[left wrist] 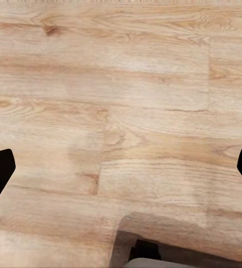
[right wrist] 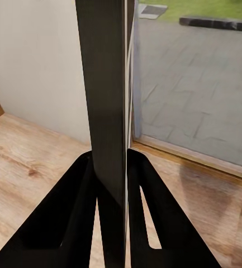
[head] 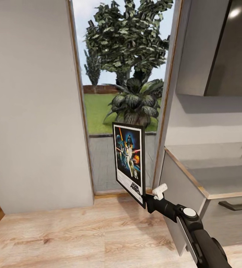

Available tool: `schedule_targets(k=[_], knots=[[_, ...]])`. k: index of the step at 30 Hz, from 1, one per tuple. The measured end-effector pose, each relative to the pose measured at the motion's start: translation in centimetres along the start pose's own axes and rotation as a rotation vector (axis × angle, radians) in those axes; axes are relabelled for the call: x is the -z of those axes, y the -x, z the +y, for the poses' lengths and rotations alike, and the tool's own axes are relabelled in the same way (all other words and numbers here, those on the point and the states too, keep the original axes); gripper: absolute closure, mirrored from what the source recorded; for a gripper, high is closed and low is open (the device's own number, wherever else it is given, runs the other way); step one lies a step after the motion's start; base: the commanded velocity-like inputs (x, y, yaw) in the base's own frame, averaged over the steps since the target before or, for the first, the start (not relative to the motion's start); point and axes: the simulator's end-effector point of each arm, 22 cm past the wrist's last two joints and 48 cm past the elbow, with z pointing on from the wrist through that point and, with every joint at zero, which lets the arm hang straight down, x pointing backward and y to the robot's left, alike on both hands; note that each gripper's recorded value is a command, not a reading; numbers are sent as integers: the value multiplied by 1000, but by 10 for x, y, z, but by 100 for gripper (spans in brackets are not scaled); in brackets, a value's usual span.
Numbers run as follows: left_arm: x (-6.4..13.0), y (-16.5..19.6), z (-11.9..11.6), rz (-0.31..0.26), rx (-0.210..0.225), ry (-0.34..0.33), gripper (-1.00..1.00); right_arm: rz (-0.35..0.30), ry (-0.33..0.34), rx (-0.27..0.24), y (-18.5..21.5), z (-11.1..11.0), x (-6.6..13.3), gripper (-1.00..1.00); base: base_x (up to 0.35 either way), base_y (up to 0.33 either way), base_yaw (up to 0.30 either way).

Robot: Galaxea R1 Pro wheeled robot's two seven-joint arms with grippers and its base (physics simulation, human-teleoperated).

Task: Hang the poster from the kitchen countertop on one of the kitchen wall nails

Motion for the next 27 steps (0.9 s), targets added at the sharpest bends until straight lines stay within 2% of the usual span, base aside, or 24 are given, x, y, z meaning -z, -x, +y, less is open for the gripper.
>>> schedule_targets(k=[27], knots=[[26,12,3,-1,-3,0,-100,2,0,-2,23,7,15,100,0,0,0]])
